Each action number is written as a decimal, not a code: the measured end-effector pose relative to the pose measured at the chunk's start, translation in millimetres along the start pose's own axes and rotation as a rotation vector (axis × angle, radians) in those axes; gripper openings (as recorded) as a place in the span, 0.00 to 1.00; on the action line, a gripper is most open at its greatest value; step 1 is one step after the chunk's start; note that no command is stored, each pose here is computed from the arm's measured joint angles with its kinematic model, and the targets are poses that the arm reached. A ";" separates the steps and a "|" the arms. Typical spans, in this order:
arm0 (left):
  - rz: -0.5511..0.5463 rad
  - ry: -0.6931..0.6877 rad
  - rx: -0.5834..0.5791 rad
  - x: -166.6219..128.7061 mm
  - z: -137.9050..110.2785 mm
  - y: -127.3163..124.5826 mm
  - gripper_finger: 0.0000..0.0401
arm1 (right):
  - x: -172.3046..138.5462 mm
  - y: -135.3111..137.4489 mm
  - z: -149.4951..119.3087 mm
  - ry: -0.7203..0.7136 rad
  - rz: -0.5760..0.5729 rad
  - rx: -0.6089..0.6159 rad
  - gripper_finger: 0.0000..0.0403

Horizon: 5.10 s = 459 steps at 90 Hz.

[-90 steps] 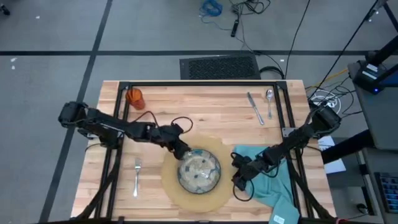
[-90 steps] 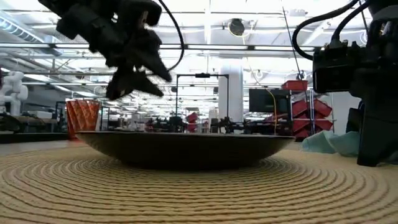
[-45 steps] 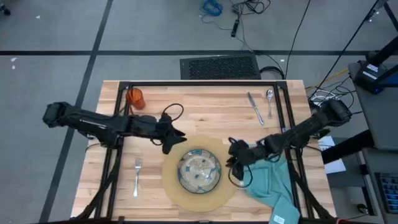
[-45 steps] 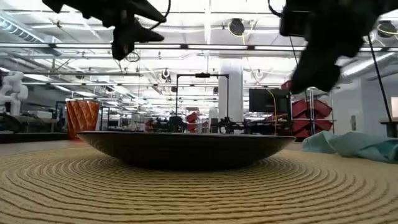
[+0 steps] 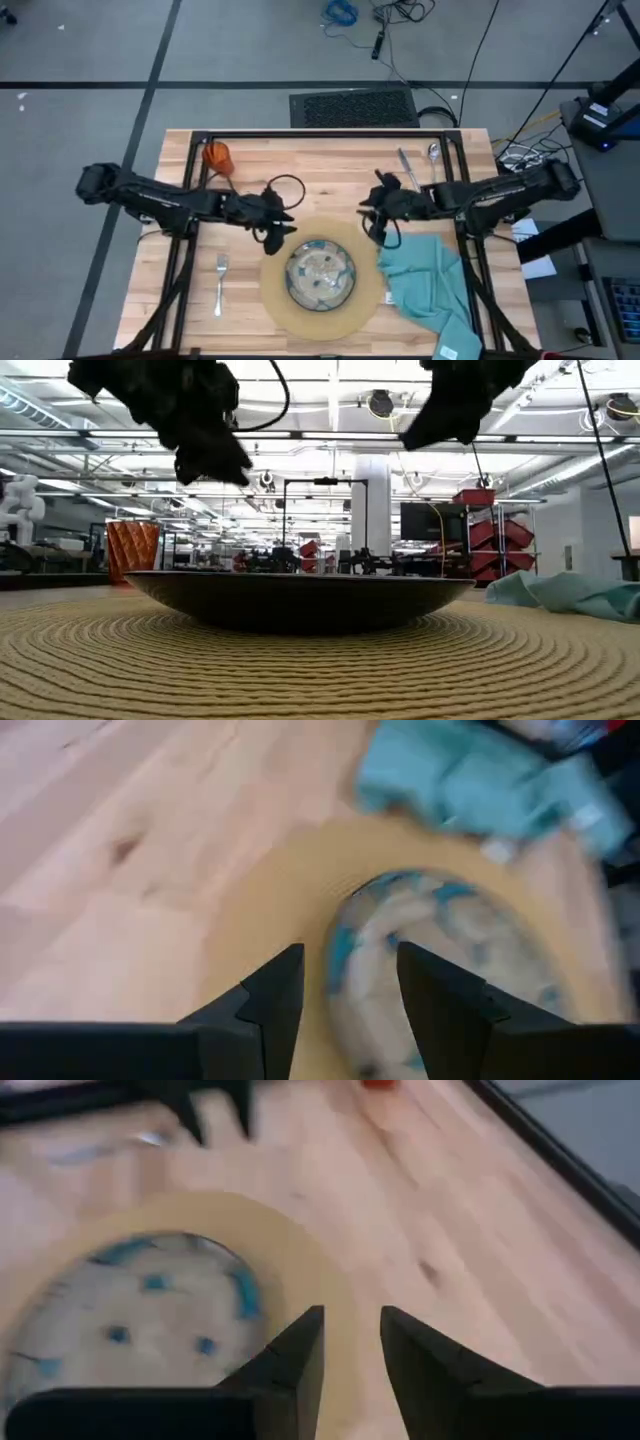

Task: Set table place
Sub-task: Fold the blue napkin

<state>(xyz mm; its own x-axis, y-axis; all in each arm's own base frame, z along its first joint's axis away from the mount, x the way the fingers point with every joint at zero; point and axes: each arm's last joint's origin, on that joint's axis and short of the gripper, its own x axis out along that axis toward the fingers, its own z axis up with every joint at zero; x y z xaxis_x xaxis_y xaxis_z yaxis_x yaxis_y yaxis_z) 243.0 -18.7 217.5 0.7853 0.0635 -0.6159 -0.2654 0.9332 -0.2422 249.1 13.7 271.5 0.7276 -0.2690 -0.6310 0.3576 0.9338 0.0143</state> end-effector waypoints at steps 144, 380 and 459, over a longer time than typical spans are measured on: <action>-0.169 0.162 -0.489 -80.9 -6.7 39.8 0.36 | 108.1 -36.2 -24.0 0.376 0.267 0.247 0.23; -0.217 -0.249 0.132 42.3 46.1 -42.4 0.36 | -76.8 113.2 -41.1 0.701 -0.186 0.054 0.00; -0.352 -0.526 0.457 120.2 62.0 -45.5 0.36 | -84.7 94.6 21.1 0.529 0.114 0.025 0.00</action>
<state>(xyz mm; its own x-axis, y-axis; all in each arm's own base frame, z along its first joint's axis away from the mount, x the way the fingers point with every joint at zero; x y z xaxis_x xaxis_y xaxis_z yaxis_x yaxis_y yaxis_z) 384.2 -31.5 200.9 0.9729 -0.2104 -0.0964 0.2155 0.9754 0.0459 233.7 119.8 342.7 0.3710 -0.0048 -0.9286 0.3119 0.9425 0.1197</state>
